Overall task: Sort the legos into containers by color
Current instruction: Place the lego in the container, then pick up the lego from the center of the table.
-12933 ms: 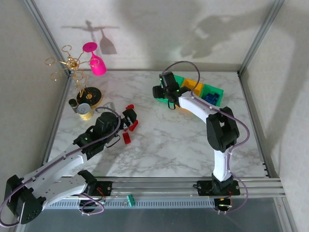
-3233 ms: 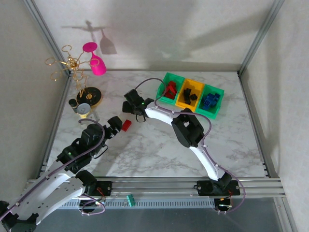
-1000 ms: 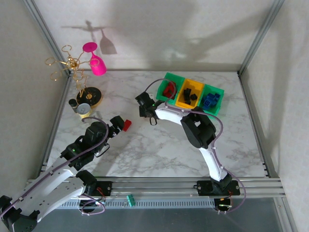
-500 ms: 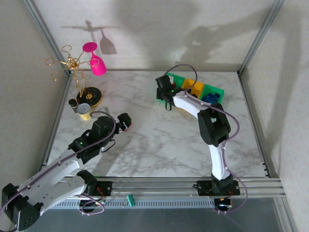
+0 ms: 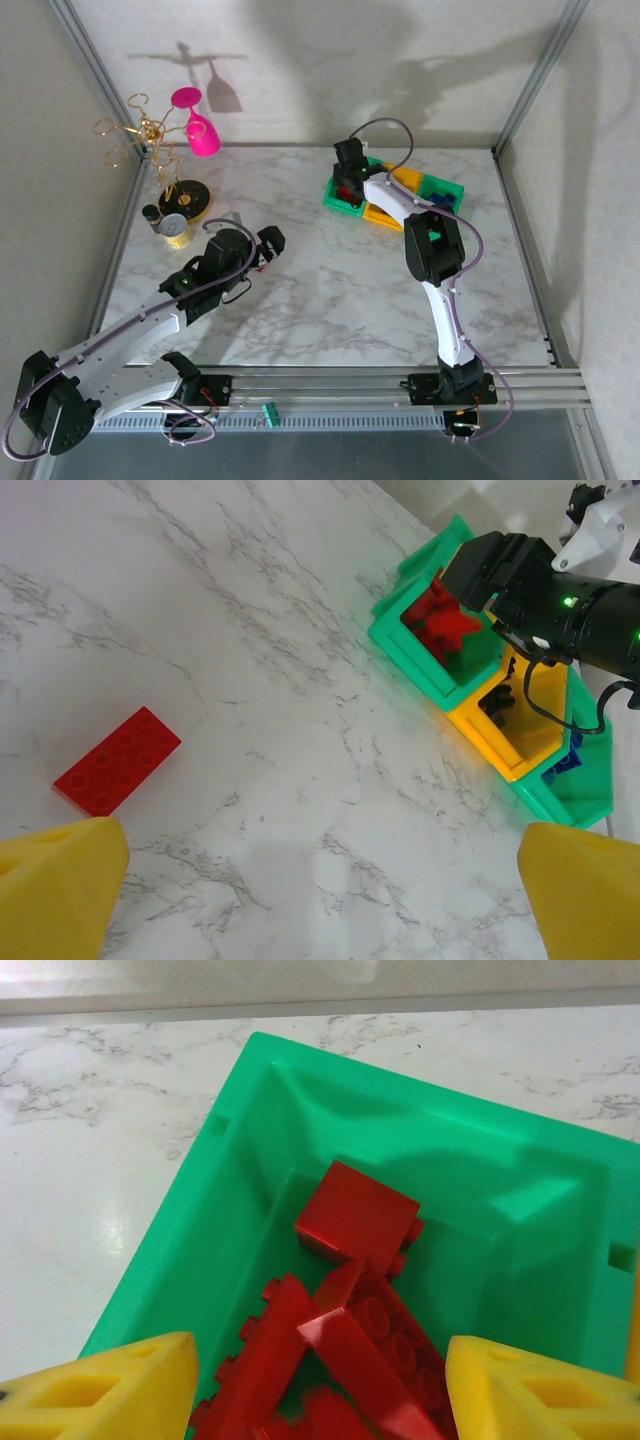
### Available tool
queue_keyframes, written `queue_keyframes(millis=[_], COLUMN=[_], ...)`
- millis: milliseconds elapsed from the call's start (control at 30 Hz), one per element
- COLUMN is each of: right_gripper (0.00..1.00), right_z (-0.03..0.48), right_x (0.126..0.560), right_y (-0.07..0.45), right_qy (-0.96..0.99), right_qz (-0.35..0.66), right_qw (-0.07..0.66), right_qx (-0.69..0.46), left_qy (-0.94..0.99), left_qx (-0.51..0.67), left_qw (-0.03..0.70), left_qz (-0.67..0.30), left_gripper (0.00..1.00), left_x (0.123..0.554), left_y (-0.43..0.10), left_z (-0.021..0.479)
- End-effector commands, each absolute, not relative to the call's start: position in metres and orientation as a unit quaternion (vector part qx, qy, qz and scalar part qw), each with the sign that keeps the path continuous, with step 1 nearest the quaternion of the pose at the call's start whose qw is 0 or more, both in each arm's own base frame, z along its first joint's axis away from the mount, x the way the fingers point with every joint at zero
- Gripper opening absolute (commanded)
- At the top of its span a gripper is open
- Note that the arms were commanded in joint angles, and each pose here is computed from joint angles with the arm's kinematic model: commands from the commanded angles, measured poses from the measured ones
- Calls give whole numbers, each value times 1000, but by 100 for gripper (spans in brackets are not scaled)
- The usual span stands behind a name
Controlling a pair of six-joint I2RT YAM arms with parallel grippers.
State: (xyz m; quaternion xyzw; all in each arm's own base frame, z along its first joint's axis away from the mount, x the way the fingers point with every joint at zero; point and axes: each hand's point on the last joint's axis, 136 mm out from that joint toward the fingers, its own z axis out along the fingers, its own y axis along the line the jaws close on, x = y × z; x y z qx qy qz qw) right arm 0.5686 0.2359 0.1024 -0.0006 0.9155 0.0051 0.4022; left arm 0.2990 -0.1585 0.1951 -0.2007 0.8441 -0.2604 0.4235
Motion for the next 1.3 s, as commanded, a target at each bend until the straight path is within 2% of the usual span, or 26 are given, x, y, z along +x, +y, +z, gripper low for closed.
queue_keyframes(millis=[0, 167, 533, 867, 1033, 1267], right_gripper=[70, 72, 74, 77, 81, 87], right_z=[128, 147, 173, 134, 111, 82], right_x=[568, 552, 486, 390, 341, 312], right_y=[240, 245, 274, 345, 390, 436], right_qy=[909, 905, 903, 913, 906, 882], right_qz=[11, 26, 70, 123, 190, 193], right_qw=[416, 424, 421, 357, 313, 290], right_qx=[-9, -16, -48, -158, -212, -316], left_qy=[834, 829, 827, 820, 820, 816], left_qx=[-189, -188, -196, -231, -241, -254], left_qw=[436, 436, 447, 457, 458, 461], left_qz=[-280, -294, -279, -255, -244, -239], left_gripper=[100, 100, 100, 100, 100, 100], left_x=[306, 302, 286, 259, 247, 239], left_y=[-165, -166, -147, -112, -99, -88], left_z=[215, 220, 226, 222, 220, 222])
